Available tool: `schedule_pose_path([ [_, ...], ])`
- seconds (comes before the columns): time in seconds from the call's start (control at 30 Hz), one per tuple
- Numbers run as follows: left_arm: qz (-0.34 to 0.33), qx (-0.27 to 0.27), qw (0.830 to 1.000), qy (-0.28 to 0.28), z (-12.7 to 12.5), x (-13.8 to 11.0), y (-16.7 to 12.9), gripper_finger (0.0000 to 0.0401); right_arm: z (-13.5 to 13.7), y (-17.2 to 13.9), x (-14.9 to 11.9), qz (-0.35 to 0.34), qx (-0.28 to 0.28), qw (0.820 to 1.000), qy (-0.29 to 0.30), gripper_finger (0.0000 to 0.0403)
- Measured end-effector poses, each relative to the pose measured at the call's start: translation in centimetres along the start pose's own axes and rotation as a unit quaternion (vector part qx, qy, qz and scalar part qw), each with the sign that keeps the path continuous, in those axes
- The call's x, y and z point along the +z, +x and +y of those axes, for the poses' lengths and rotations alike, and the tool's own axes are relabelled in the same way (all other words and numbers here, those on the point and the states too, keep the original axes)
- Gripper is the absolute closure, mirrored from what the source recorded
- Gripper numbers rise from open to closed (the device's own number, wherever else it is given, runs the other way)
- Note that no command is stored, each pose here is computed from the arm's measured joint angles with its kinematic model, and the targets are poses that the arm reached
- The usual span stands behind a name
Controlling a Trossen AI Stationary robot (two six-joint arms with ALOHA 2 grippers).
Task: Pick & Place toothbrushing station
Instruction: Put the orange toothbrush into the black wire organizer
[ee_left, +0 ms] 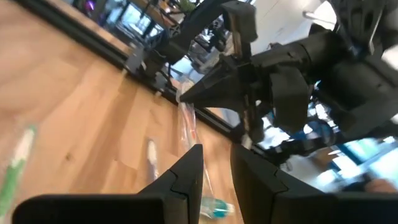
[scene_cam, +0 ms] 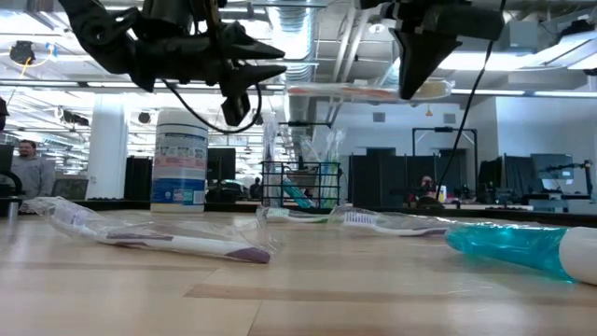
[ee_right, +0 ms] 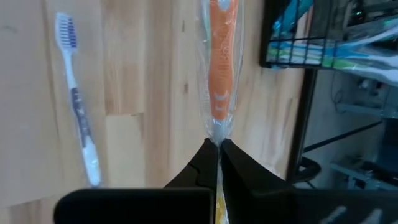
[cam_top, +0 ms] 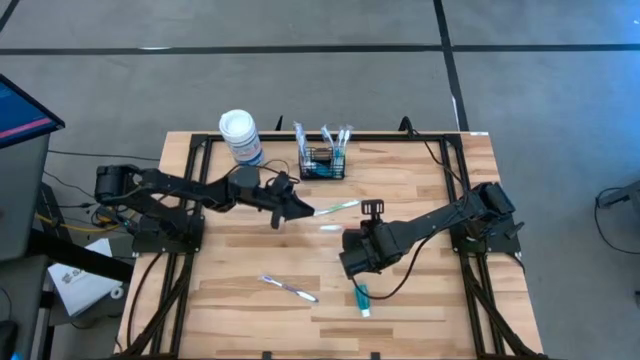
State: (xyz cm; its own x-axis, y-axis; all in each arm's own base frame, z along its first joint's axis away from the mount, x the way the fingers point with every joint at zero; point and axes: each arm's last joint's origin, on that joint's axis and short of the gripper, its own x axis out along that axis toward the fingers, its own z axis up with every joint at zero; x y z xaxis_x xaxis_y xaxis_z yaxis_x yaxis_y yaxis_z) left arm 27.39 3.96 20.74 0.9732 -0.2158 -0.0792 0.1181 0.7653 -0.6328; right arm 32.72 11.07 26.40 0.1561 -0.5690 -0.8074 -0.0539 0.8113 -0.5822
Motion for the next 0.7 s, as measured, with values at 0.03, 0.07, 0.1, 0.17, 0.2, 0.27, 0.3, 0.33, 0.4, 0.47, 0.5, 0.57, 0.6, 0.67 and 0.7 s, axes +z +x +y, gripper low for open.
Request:
schedule_pose_path([
  [0.03,0.003,-0.004,1.000,-0.013,0.1,0.1,-0.1,0.0325,0.0,0.0,0.0,-0.002,-0.003,1.000,-0.003,0.0403],
  [0.07,0.006,-0.007,1.000,-0.021,0.3,0.2,-0.2,0.0325,0.0,0.0,0.1,-0.003,-0.004,1.000,-0.006,0.0403],
  [0.1,0.010,-0.011,0.999,-0.031,0.3,0.2,-0.2,0.0324,0.0,0.0,0.1,-0.005,-0.004,1.000,-0.007,0.0403],
  [0.17,0.017,-0.019,0.999,-0.044,0.4,0.3,-0.3,0.0322,0.0,0.0,0.2,-0.012,-0.005,1.000,-0.011,0.0403],
  [0.2,0.019,-0.018,0.999,-0.048,0.5,0.3,-0.3,0.0320,0.0,0.0,0.3,-0.016,-0.007,1.000,-0.012,0.0403],
  [0.27,0.027,-0.011,0.998,-0.054,0.6,0.1,-0.3,0.0315,0.1,-0.1,0.4,-0.022,-0.013,1.000,-0.016,0.0403],
  [0.3,0.032,-0.007,0.998,-0.057,0.7,0.0,-0.3,0.0312,0.2,-0.1,0.4,-0.023,-0.013,0.999,-0.020,0.0403],
  [0.33,0.037,-0.004,0.997,-0.062,0.7,-0.1,-0.3,0.0309,0.3,-0.2,0.4,-0.026,-0.014,0.999,-0.021,0.0403],
  [0.4,0.044,-0.003,0.996,-0.073,0.7,-0.3,-0.2,0.0302,0.3,-0.2,0.5,-0.033,-0.019,0.999,-0.019,0.0403],
  [0.47,0.051,-0.005,0.996,-0.075,0.4,-0.6,-0.1,0.0295,0.4,-0.2,0.7,-0.040,-0.018,0.999,-0.019,0.0403],
  [0.5,0.055,-0.007,0.996,-0.076,0.3,-0.7,0.0,0.0291,0.5,-0.2,0.8,-0.043,-0.017,0.999,-0.023,0.0403],
  [0.57,0.060,-0.012,0.994,-0.085,0.0,-1.0,0.1,0.0283,0.6,-0.1,0.9,-0.045,-0.017,0.998,-0.032,0.0403],
  [0.6,0.063,-0.014,0.994,-0.088,-0.1,-1.1,0.2,0.0279,0.6,-0.1,1.0,-0.049,-0.017,0.998,-0.033,0.0403],
  [0.67,0.071,-0.015,0.993,-0.090,-0.3,-1.4,0.3,0.0272,0.6,-0.1,1.3,-0.061,-0.014,0.997,-0.034,0.0403],
  [0.7,0.076,-0.014,0.993,-0.091,-0.4,-1.5,0.3,0.0269,0.7,-0.1,1.4,-0.065,-0.013,0.997,-0.035,0.0403],
])
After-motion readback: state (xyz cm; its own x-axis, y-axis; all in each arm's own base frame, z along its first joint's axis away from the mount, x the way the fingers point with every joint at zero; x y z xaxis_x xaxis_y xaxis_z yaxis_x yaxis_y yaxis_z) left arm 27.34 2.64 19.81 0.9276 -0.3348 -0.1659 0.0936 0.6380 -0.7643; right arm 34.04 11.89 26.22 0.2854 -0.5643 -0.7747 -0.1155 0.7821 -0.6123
